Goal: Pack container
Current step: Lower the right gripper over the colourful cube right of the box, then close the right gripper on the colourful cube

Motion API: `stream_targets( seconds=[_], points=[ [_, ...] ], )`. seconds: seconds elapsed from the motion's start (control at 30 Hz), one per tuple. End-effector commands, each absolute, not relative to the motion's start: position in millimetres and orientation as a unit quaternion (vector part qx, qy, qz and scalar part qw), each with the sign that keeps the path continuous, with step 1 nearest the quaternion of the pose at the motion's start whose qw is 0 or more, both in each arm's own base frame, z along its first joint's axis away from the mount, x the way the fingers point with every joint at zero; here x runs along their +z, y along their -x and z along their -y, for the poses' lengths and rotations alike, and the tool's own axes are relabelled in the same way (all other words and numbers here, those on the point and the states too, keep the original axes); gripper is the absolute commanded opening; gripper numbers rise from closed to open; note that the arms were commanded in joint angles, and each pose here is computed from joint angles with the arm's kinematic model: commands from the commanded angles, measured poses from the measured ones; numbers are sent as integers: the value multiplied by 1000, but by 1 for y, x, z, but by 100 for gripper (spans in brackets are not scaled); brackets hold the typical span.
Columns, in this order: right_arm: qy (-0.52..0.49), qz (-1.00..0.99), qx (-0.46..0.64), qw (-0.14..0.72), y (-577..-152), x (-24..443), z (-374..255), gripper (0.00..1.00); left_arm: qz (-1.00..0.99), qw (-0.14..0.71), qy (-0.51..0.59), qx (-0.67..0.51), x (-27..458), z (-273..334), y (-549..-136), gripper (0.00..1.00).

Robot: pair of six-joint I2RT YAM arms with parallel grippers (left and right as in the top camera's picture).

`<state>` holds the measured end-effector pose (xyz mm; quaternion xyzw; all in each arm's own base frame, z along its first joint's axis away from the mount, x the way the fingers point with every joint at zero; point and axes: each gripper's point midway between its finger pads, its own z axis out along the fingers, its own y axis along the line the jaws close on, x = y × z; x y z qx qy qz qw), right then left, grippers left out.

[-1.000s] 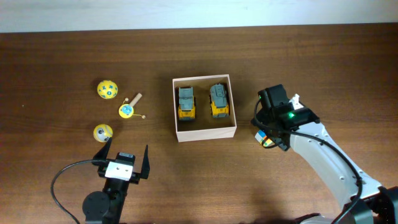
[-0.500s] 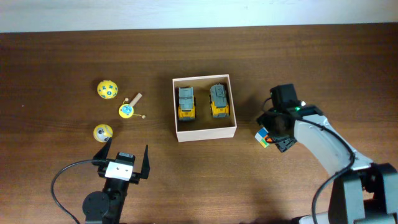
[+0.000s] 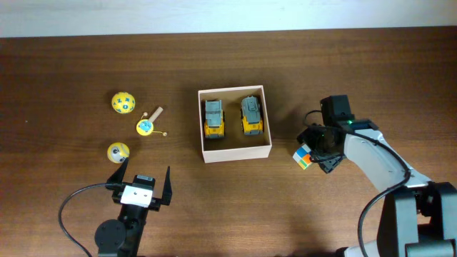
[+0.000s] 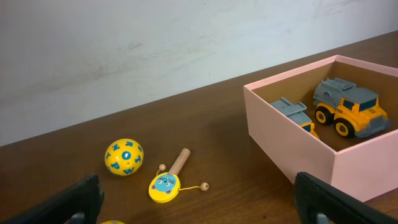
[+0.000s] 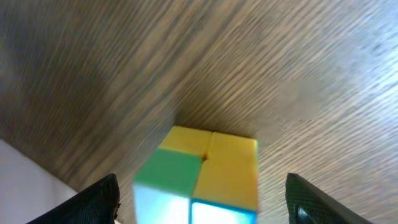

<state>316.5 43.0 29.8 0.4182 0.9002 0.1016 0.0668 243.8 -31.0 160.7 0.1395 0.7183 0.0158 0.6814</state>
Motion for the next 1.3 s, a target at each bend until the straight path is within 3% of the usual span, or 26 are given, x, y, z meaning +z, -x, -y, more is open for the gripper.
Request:
stream_targets(
  seconds=[0.0, 0.63, 0.9, 1.27],
  points=[
    [-395, -910, 106, 66, -316, 27, -54, 79, -720, 679, -141, 24, 158, 29, -244, 99],
    [-395, -916, 65, 38, -311, -9, -52, 76, -720, 679, -141, 24, 158, 29, -244, 99],
    [-388, -918, 67, 42, -313, -9, -52, 62, -720, 679, -141, 24, 158, 29, -244, 99],
    [-371, -925, 67, 43, -314, -8, -53, 59, -720, 679, -141, 24, 158, 29, -244, 99]
  ],
)
